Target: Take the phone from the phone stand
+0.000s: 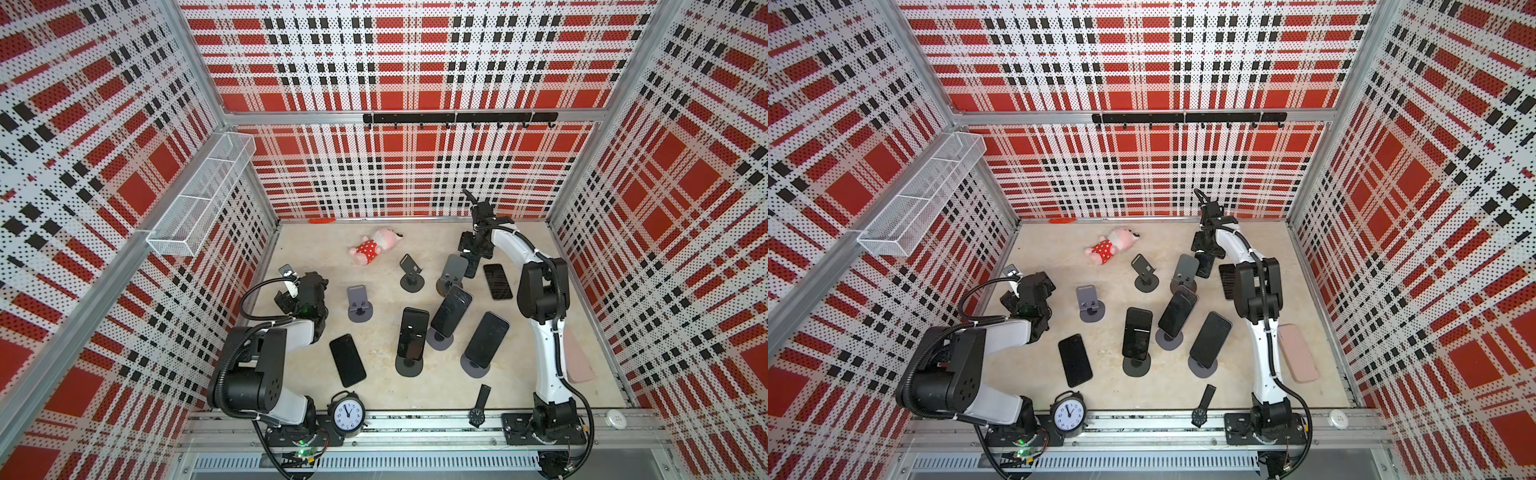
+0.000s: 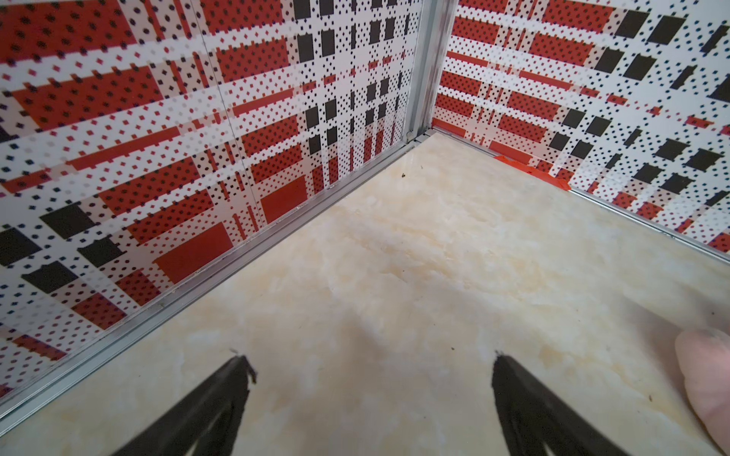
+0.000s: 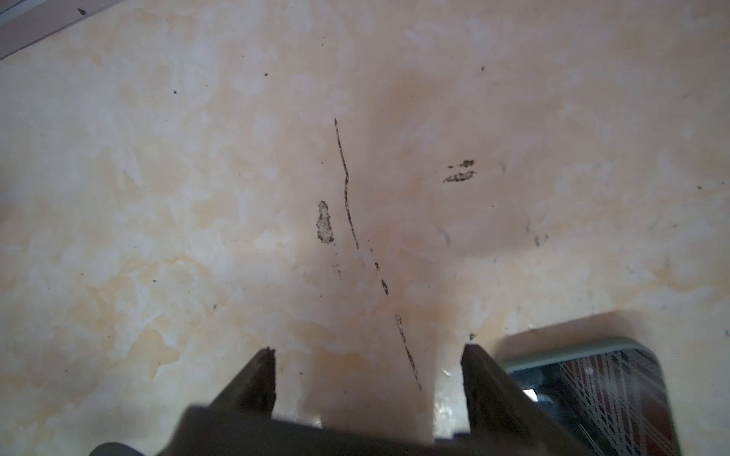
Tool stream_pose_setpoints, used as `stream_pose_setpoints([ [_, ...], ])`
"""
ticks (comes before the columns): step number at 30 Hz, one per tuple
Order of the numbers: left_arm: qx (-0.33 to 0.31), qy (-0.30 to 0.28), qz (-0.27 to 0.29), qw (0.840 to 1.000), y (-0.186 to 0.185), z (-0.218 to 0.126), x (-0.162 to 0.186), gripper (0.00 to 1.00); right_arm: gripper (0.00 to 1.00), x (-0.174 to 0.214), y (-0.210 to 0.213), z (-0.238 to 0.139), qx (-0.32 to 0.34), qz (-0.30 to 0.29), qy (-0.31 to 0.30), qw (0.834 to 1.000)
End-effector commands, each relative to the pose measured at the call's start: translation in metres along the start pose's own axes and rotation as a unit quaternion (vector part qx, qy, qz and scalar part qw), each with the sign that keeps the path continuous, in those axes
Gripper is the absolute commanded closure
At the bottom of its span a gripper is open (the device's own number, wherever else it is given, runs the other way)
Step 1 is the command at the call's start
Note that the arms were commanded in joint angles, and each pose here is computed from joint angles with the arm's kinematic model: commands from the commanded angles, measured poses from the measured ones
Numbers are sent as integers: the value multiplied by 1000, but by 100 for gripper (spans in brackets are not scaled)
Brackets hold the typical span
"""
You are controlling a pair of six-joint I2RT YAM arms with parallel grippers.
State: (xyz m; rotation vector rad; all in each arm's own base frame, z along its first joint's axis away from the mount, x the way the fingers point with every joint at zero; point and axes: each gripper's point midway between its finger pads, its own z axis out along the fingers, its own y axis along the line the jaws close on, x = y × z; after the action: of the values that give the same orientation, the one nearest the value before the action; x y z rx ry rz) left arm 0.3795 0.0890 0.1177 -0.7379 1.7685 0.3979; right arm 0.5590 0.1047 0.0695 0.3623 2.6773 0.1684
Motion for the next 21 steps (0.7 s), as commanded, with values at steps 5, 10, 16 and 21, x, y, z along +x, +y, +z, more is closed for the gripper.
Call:
stream_pose_setpoints([
  [5,-15,-9,-8,1000,7,1,-8,2,31,11,-6,30,5,4,30,1000],
  [10,-15,-8,-8,1000,6,2,-8,2,31,10,-11,36,10,6,33,999],
  [16,-15,-7,-8,1000,7,2,-7,2,30,11,-14,42,16,2,32,999],
  [21,-16,-7,-8,1000,9,2,-7,2,30,11,-12,49,9,3,30,1000],
])
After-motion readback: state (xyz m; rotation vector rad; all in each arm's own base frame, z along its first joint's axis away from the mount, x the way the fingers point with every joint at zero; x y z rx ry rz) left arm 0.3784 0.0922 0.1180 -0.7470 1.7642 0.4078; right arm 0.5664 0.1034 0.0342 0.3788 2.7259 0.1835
